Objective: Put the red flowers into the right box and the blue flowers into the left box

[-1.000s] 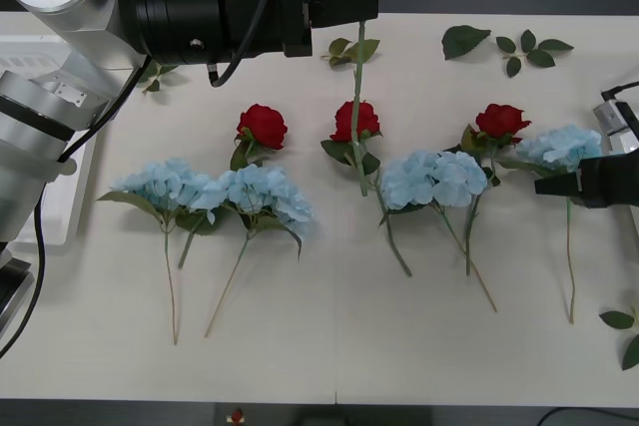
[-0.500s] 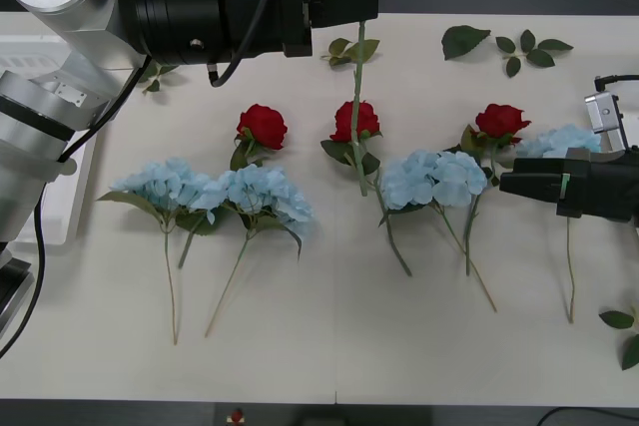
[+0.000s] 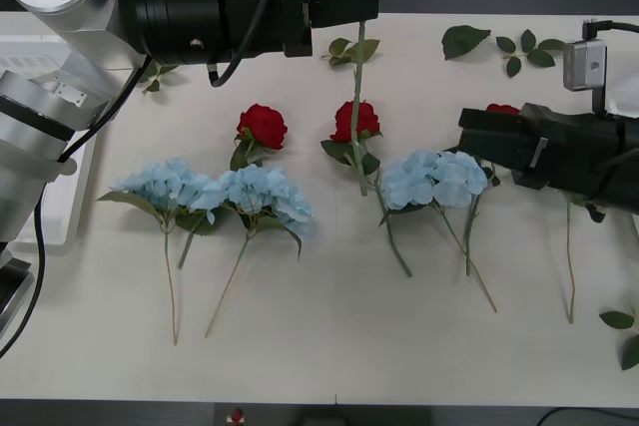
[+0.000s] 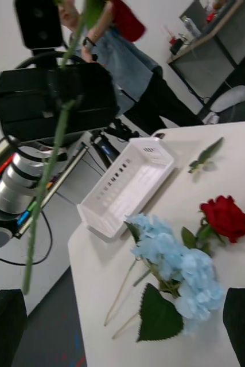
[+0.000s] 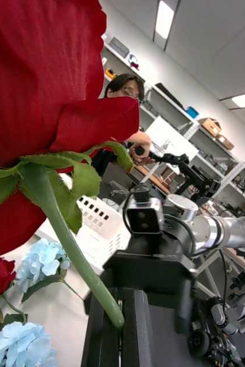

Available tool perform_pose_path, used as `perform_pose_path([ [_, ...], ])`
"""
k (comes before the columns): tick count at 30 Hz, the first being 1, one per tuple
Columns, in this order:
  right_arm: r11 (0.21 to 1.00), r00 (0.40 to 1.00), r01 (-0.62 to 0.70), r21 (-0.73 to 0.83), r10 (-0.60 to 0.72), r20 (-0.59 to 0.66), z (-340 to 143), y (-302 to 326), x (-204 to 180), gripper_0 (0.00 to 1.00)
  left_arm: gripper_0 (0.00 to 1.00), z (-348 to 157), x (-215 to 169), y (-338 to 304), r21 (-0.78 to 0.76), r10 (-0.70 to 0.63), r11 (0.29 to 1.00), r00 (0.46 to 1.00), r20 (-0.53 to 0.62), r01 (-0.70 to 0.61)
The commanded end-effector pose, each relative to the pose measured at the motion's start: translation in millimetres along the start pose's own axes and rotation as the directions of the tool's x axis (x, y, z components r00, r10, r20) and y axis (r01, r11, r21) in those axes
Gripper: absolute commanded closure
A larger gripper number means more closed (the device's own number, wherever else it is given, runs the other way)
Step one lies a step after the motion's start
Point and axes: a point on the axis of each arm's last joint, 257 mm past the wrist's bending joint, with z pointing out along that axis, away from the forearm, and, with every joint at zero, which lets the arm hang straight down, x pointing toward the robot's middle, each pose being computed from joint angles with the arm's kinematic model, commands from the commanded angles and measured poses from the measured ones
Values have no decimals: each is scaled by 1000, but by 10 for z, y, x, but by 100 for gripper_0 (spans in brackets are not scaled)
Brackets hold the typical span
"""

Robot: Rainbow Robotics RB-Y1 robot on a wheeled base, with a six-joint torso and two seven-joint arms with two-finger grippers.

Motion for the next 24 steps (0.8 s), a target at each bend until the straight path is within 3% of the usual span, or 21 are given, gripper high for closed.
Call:
perform_pose_path([
  [1,994,999,28,-103,-25,28,202,454,-50,0,100,68,-236,-164,28,70,997,997,18,-70],
  [12,992,991,-69,-110,80,106,576,662,87,0,100,68,-236,-164,28,70,997,997,18,-70],
  [24,993,973,-83,-87,99,210,915,646,-204,0,100,68,-236,-164,28,70,997,997,18,-70],
])
